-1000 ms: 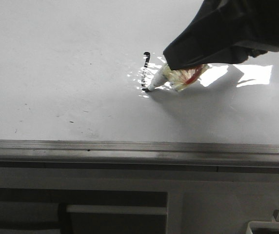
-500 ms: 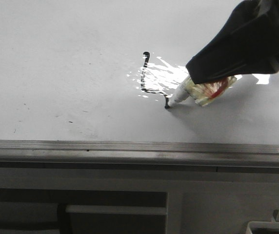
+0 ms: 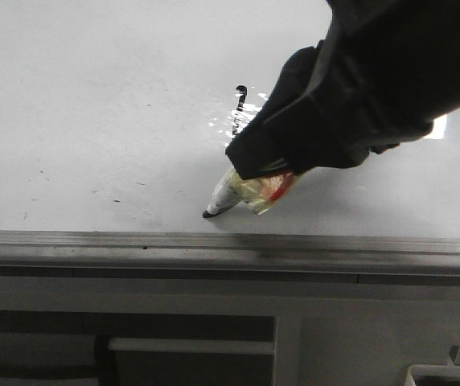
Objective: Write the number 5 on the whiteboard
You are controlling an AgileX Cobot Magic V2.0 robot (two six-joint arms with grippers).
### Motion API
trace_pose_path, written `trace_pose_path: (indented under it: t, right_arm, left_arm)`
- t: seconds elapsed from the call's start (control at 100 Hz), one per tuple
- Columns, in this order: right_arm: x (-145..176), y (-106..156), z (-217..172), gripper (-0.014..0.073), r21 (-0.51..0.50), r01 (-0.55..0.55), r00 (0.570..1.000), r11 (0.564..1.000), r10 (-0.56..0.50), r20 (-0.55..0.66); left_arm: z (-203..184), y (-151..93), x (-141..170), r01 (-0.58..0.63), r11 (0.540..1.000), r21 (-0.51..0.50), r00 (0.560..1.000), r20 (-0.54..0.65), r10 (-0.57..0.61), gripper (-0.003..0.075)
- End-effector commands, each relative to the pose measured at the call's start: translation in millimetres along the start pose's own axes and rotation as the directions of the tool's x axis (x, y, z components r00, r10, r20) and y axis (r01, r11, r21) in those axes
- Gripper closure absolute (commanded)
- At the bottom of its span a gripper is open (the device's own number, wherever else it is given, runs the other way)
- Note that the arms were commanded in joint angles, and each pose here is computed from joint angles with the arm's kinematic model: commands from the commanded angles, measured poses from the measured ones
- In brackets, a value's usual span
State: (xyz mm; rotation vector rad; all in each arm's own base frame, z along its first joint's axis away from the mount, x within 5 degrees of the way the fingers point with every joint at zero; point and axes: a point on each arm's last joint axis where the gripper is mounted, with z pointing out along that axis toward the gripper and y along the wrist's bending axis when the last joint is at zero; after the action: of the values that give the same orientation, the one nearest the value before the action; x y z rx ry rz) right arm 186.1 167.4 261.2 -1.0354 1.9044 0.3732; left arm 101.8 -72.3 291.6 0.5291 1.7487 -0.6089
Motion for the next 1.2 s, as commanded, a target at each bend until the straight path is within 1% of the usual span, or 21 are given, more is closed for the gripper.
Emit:
trace_pose_path:
  t: [0.0,0.08,0.15,0.27,0.36,0.6,1.19]
  right_arm:
    - [-21.3,-11.7,-11.5,0.0637,0.095,0.001,0.993,0.995,-0.012,0.116]
    - [-28.0,-9.5,-25.7,0.0637,0.084,0.007,0.988,0.996,-0.020,0.154]
    - [-34.6,-8.9,-42.4,0.0637,0.096,0.009,0.978,0.995,-0.029,0.208]
    - [-42.9,-11.6,-65.4,0.0637,0.150,0.006,0.954,0.989,-0.051,0.297]
    - [-44.3,-16.7,-68.7,0.0637,0.188,-0.009,0.947,0.982,-0.052,0.317]
    - [-36.7,-30.3,-51.5,0.0637,0.228,-0.035,0.965,0.973,-0.026,0.260]
    - [-31.6,-33.9,-34.1,0.0638,0.237,-0.038,0.976,0.971,-0.015,0.219]
  left_arm:
    - [-1.8,0.6,-11.2,0.029,0.999,-0.015,0.998,0.048,-0.028,0.0741]
    - [-1.8,0.3,-11.1,0.028,1.000,-0.012,0.999,0.046,-0.028,0.0741]
    - [-1.8,0.4,-11.1,0.028,1.000,-0.012,0.999,0.046,-0.028,0.0741]
    - [-1.8,0.3,-11.0,0.028,1.000,-0.012,0.999,0.046,-0.028,0.0741]
    - [-1.8,0.5,-11.1,0.029,1.000,-0.014,0.999,0.047,-0.028,0.0741]
    - [-1.8,0.6,-11.2,0.027,1.000,-0.015,0.999,0.048,-0.026,0.0741]
    - [-1.8,0.6,-11.2,0.027,1.000,-0.015,0.999,0.048,-0.026,0.0741]
